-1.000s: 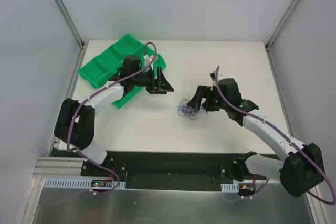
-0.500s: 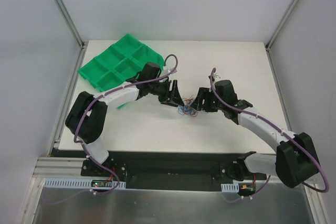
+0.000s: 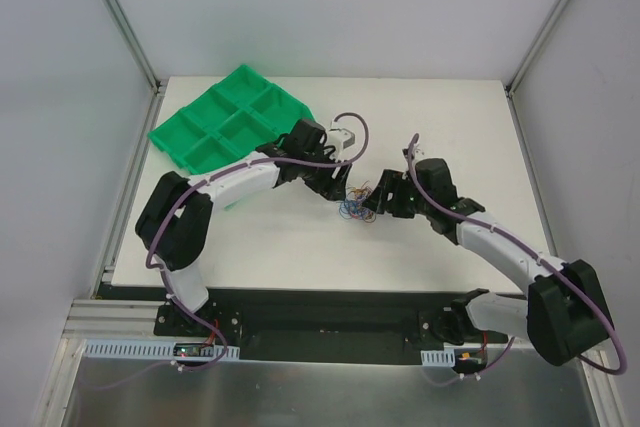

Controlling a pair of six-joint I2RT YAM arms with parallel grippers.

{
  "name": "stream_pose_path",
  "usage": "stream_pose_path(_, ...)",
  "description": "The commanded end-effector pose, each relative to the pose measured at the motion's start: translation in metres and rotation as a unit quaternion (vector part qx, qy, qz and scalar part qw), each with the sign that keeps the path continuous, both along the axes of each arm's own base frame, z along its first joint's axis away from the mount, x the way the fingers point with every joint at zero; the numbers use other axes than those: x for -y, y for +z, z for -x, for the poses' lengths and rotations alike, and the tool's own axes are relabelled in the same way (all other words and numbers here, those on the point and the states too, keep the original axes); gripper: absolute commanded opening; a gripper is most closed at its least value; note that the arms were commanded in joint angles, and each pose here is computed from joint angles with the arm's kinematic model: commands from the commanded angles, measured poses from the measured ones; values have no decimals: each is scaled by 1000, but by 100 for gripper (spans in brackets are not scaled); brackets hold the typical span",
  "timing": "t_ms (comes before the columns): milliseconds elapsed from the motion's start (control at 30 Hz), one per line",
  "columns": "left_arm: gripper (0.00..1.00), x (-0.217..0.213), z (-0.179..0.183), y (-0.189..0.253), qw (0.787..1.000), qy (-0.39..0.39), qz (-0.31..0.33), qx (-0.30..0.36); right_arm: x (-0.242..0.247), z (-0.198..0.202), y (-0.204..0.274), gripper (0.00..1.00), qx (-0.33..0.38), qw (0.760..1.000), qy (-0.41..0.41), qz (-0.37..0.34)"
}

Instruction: Untangle the cables

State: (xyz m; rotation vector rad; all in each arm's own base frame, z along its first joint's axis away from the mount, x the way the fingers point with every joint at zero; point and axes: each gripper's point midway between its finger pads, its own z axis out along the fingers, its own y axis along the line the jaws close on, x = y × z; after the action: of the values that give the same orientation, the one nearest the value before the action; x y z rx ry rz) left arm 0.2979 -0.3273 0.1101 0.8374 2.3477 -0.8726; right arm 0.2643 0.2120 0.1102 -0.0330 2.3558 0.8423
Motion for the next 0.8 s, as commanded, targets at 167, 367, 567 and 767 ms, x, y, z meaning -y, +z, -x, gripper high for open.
stream_pose_path(167, 63, 9, -21, -14, 977, -97, -56, 183, 2, 14, 18, 71, 28, 998, 11, -48)
stream_pose_path(367, 58, 24, -16, -23, 976, -122, -43, 176, 6, 17, 22, 72, 41, 998, 6, -53)
stream_pose_path(567, 35, 41, -10, -21, 972, -139, -24, 186, 7, 18, 20, 72, 37, 998, 1, -59)
stream_pose_path(767, 0, 52, 4, -4, 966, -159, 2, 204, 6, 17, 16, 72, 34, 998, -2, -61)
